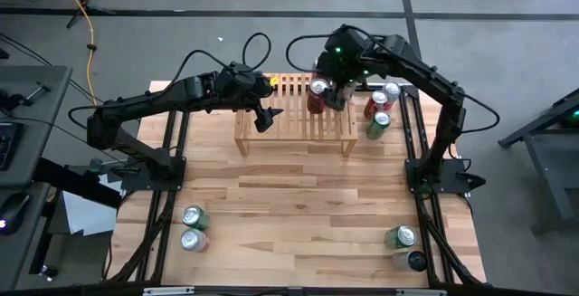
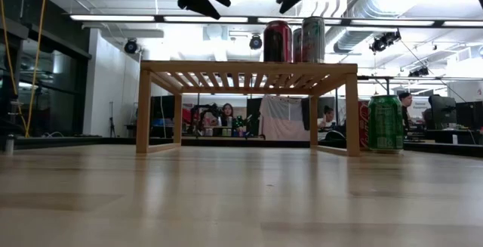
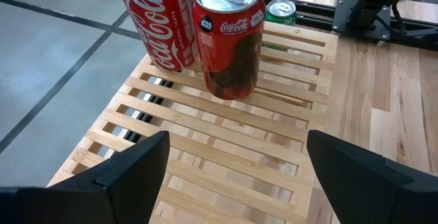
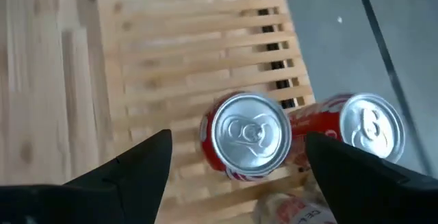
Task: Place canned beverage on shelf
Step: Put the left red white soda can on the shelf aligned with the other red white soda can
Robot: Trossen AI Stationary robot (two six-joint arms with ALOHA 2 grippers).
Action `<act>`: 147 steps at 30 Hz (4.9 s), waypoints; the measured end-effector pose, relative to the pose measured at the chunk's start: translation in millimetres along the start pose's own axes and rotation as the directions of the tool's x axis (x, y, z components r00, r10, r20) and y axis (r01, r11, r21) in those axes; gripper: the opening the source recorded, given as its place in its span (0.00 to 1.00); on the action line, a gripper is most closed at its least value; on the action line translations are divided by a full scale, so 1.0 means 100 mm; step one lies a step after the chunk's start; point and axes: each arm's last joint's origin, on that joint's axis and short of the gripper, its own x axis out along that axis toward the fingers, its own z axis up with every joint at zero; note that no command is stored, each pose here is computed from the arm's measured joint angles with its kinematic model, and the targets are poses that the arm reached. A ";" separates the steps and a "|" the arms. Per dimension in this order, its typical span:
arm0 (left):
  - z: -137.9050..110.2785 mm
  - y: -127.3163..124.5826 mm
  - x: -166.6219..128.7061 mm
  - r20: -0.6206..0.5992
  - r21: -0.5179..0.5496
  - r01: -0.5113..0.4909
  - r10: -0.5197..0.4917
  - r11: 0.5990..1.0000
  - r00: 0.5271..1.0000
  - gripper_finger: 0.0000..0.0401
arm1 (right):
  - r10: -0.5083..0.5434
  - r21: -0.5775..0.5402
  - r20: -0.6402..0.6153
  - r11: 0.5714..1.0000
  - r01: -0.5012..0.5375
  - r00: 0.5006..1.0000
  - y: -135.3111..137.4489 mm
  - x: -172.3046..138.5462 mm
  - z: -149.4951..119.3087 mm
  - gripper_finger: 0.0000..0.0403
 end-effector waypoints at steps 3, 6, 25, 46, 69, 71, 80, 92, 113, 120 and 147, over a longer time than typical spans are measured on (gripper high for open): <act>0.00 0.00 0.00 0.000 -0.016 0.000 0.000 1.000 1.000 0.84 | 0.017 -0.105 -0.042 0.994 -0.022 0.999 0.01 0.03 -0.03 0.79; 0.00 0.00 0.00 0.000 -0.022 0.000 0.000 1.000 1.000 0.84 | 0.032 -0.187 -0.076 0.981 -0.046 0.997 0.02 0.10 -0.04 0.79; 0.00 0.00 0.00 0.001 -0.042 0.000 0.000 0.999 1.000 0.84 | 0.052 -0.288 -0.101 0.954 -0.079 0.993 -0.17 0.40 -0.02 0.79; 0.00 0.00 0.00 0.001 -0.042 0.000 0.000 0.999 1.000 0.84 | 0.064 -0.171 -0.148 0.981 -0.089 0.987 -0.12 0.53 0.00 0.68; 0.00 0.00 0.00 0.003 -0.051 0.000 0.000 0.999 1.000 0.84 | -0.242 0.478 -0.242 0.813 0.333 0.940 0.12 0.36 0.04 0.68; 0.00 0.00 0.00 0.003 -0.052 0.000 0.000 0.999 1.000 0.84 | -0.250 0.491 -0.254 0.799 0.347 0.934 0.09 0.39 0.02 0.68; 0.00 0.00 0.00 0.003 -0.051 0.000 0.000 0.999 1.000 0.84 | -0.260 0.500 -0.265 0.787 0.363 0.929 0.05 0.42 0.00 0.68; 0.00 0.00 0.00 0.003 -0.052 0.000 0.000 0.999 1.000 0.84 | -0.242 0.502 -0.265 0.792 0.347 0.934 0.06 0.43 0.00 0.78; 0.00 0.00 0.00 0.003 -0.050 0.000 0.000 0.999 1.000 0.84 | -0.270 0.499 -0.135 0.813 0.301 0.953 0.03 0.40 0.12 0.80; 0.00 0.00 0.00 0.002 -0.049 0.000 0.000 0.999 1.000 0.84 | -0.196 0.413 -0.076 0.886 0.209 0.978 0.27 0.16 0.12 0.74; 0.00 0.00 0.00 0.003 0.037 0.018 -0.018 0.999 1.000 0.84 | -0.364 0.739 0.216 0.667 0.091 0.906 1.30 0.43 -1.05 0.01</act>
